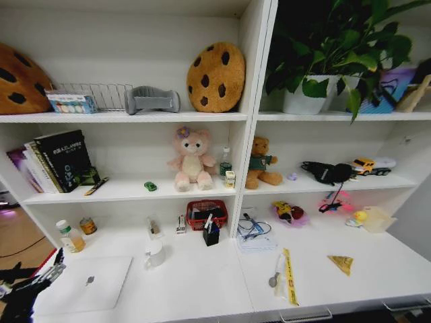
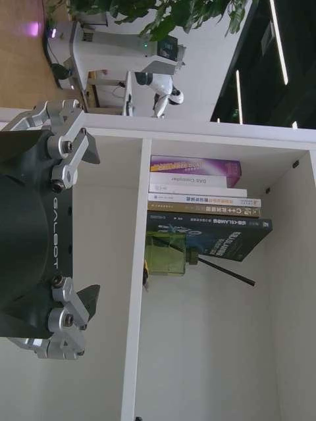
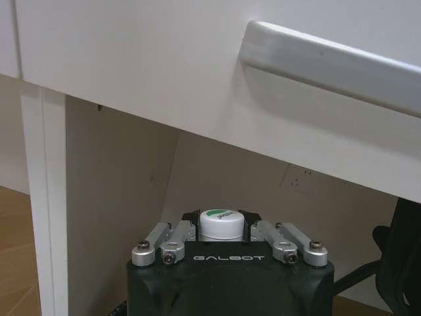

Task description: Organize the objects on the table.

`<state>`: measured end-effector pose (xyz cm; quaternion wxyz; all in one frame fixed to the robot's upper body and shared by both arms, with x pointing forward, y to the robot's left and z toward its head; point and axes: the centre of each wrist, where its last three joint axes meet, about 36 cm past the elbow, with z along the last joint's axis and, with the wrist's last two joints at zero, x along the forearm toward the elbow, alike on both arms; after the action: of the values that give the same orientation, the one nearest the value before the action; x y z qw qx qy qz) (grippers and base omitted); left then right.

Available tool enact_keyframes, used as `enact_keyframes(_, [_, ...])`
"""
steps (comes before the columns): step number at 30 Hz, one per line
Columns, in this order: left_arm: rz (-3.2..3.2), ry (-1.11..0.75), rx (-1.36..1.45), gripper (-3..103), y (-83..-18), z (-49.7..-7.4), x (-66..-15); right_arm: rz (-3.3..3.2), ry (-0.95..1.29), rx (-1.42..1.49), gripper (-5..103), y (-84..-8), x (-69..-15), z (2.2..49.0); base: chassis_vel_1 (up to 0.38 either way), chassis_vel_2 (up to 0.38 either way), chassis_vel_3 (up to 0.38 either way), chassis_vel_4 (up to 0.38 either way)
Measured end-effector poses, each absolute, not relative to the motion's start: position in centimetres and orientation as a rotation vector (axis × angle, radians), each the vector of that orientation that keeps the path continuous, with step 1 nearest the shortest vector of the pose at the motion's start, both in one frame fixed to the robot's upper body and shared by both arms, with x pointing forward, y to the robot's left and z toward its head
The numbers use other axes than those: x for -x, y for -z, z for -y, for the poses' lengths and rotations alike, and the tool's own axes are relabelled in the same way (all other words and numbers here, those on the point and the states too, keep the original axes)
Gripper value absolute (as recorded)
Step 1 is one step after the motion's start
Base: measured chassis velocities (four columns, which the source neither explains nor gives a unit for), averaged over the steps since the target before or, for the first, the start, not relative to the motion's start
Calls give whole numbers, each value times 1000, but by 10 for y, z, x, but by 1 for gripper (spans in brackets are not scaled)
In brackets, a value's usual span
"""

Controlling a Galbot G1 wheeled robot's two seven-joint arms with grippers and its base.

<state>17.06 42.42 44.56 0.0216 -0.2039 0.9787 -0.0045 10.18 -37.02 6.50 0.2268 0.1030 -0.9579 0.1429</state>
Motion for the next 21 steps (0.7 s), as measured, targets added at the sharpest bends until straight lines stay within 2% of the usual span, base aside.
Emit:
enact_keyframes(20, [-3049,-17,607,100,-447,-426,-171,2678,-393,-269,30,-50,-158,361,0,0,0,0])
enact_keyframes(21, [-3050,-18,609,100,-447,-426,-170,2678,-395,-270,28,-51,-159,362,0,0,0,0])
